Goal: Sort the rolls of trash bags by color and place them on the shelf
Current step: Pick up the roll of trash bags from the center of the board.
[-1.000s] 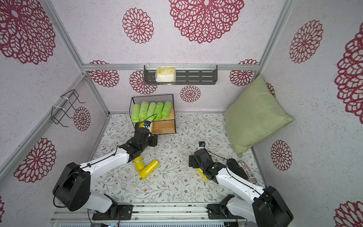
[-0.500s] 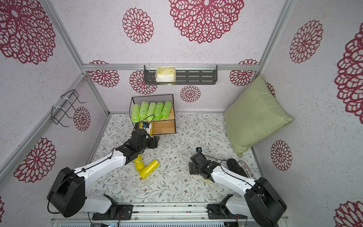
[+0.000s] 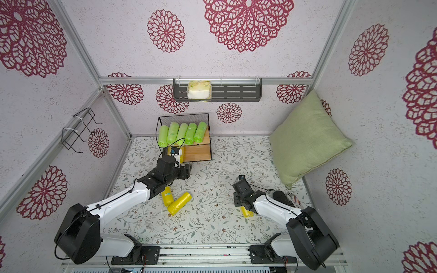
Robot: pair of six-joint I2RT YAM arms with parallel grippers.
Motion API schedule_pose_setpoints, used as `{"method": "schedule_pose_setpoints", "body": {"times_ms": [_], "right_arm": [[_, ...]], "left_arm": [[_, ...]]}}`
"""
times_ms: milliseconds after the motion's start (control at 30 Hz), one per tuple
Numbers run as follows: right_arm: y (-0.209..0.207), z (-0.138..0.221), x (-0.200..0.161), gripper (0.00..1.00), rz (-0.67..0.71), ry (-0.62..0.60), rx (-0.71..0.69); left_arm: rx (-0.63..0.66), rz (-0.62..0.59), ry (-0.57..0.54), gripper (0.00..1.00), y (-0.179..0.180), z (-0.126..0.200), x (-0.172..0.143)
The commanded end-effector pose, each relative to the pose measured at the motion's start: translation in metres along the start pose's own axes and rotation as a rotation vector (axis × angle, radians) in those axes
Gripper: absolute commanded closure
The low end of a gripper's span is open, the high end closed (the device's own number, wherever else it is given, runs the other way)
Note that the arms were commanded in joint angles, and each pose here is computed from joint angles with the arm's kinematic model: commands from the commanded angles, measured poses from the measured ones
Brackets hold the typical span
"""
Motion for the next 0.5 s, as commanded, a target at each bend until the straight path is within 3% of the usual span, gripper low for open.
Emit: {"method": "schedule_pose_setpoints", "body": {"times_ms": [0,200,333,467], "right_arm": [[0.009,0.002,0.019,0.57,-0.059,-0.059,0.128],[0.032,0.043,0.078,0.64,-0.274,-0.317,0.414],[0.045,0.088,0.118,0.63,-0.487,-0.53,0.658],[0.048,0.122,0.145,0.63,-0.632,-0.684,0.795]], "left_arm": [[-0.01,0.012,-0.002,0.28,-0.001,0.006,0.001],[-0.129,0.104,-0.055,0.22,-0.015,0.02,0.01],[-0.381,0.245,-0.098,0.16,-0.048,0.032,0.02],[-0.654,0.349,-0.112,0.15,-0.089,0.047,0.029]]}}
Point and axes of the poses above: each gripper's point midway between its finger pads, its own z axis back along the fingers, its own y axis along the line the jaws close on, x = y × z, the point moved 3 cm from there along z, back along the fingers, and after that the axes turned 2 degrees about -z, right-handed, at the moved point
